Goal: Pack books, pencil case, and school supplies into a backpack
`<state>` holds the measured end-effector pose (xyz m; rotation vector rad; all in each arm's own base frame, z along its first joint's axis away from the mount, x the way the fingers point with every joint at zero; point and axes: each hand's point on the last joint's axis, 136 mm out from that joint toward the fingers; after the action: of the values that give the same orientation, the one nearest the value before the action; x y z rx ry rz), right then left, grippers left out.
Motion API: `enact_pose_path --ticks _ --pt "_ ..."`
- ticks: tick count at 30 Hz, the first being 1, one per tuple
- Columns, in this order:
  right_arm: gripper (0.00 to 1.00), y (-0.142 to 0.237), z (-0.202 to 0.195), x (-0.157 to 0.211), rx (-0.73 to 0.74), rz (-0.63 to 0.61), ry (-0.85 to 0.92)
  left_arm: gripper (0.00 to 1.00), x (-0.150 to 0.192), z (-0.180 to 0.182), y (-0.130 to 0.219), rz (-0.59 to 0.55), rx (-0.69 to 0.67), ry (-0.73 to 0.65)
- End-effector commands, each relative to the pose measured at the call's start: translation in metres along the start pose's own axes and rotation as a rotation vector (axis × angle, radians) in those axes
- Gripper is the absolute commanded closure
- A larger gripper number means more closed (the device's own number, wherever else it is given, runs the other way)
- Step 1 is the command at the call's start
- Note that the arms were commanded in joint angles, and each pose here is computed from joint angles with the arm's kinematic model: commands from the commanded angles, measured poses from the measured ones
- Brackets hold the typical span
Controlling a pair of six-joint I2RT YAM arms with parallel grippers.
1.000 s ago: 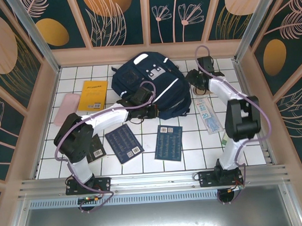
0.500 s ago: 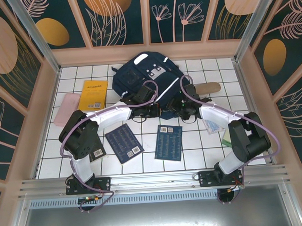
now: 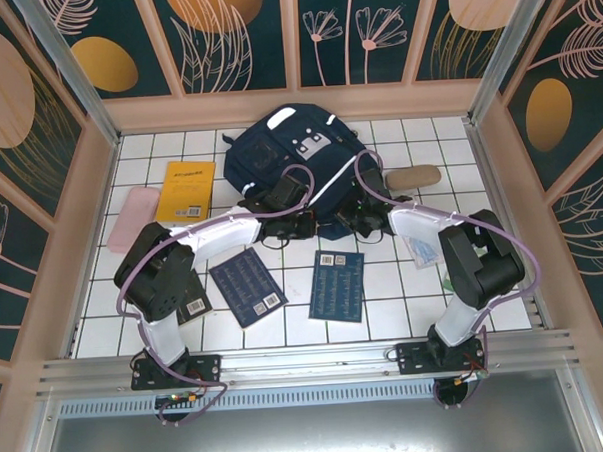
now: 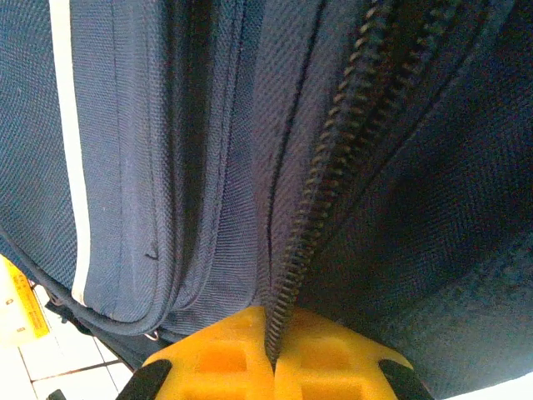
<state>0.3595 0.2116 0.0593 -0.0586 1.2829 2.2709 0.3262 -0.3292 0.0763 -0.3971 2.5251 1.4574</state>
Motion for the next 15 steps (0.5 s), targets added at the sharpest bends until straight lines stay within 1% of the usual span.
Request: enact_pose_path --ticks 1,4,7,12,15 --pt "1.0 0.007 -0.015 -0.016 0.069 -0.057 0.014 1.0 -0.008 0.026 0.011 -0.047 -0.16 -0.032" --pt "1.0 0.016 -0.021 -0.022 0.077 -0.077 0.02 1.0 -0.019 0.054 0.013 -0.073 -0.284 -0.032" --pt "1.0 0.026 -0.025 -0.028 0.078 -0.098 0.028 1.0 -0.035 0.087 0.017 -0.097 -0.392 0.004" --pt "1.0 0.037 -0.034 -0.032 0.082 -0.116 0.042 1.0 -0.077 0.138 0.034 -0.197 -0.544 0.067" --pt "1.0 0.039 -0.037 -0.031 0.07 -0.116 0.04 1.0 -0.095 0.168 0.04 -0.219 -0.629 0.097"
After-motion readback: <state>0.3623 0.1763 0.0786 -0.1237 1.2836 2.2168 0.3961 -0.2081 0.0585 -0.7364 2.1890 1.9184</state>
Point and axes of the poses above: each hand's point on the last joint's axis, 136 mm out from that joint toward the fingers, its own y axis back along the fingers, its own z axis along the line the jaws close on, x = y × z, and after that the axes turned 12 degrees about y, right-handed
